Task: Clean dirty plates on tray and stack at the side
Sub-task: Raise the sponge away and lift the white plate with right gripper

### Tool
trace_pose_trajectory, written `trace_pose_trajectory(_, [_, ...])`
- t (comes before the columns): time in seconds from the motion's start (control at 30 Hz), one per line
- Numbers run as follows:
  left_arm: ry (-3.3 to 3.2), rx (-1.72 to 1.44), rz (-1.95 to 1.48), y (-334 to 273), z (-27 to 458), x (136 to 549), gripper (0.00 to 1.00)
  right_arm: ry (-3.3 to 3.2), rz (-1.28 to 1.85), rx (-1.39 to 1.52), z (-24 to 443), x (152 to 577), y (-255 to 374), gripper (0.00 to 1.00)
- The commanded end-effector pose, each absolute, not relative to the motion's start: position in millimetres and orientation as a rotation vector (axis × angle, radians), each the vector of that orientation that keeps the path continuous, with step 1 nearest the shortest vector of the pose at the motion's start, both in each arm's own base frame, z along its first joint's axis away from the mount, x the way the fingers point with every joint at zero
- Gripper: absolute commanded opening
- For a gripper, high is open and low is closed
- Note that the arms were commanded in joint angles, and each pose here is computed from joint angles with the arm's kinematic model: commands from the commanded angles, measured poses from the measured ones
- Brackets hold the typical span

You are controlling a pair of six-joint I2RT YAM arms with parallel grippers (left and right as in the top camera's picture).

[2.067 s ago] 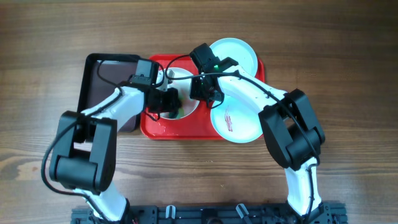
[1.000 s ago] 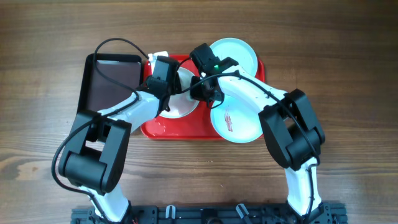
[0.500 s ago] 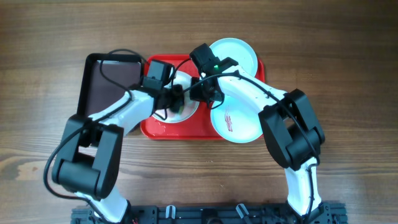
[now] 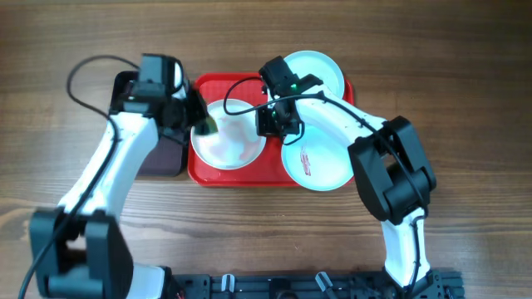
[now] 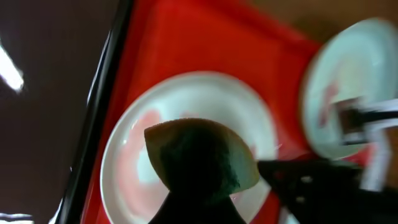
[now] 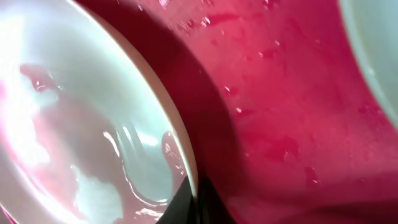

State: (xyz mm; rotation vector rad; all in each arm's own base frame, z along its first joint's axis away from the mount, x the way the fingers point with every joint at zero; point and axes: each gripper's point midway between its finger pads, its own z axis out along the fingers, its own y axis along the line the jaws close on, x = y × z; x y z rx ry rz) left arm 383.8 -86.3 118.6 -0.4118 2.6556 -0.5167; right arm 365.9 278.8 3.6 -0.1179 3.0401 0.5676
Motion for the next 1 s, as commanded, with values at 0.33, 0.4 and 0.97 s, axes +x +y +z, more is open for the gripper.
trace_pose_trajectory(0.33, [2.522, -0.517, -0.526, -49.8, 159.0, 395.3, 0.04, 2.938, 0.246, -0.279, 66.5, 380.3, 233.0, 0.04])
trace_pose_trajectory(0.4, [2.519, -0.554, -0.514, -38.7, 157.7, 395.2, 0.04, 2.896, 0.194, -0.271, 82.6, 382.7, 226.0, 0.04])
trace_pose_trajectory(0.97, [2.627, -0.658, -0.467, -29.2, 119.4, 387.5, 0.04, 2.414, -0.495, -0.269, 172.8, 374.5, 217.3, 0.04])
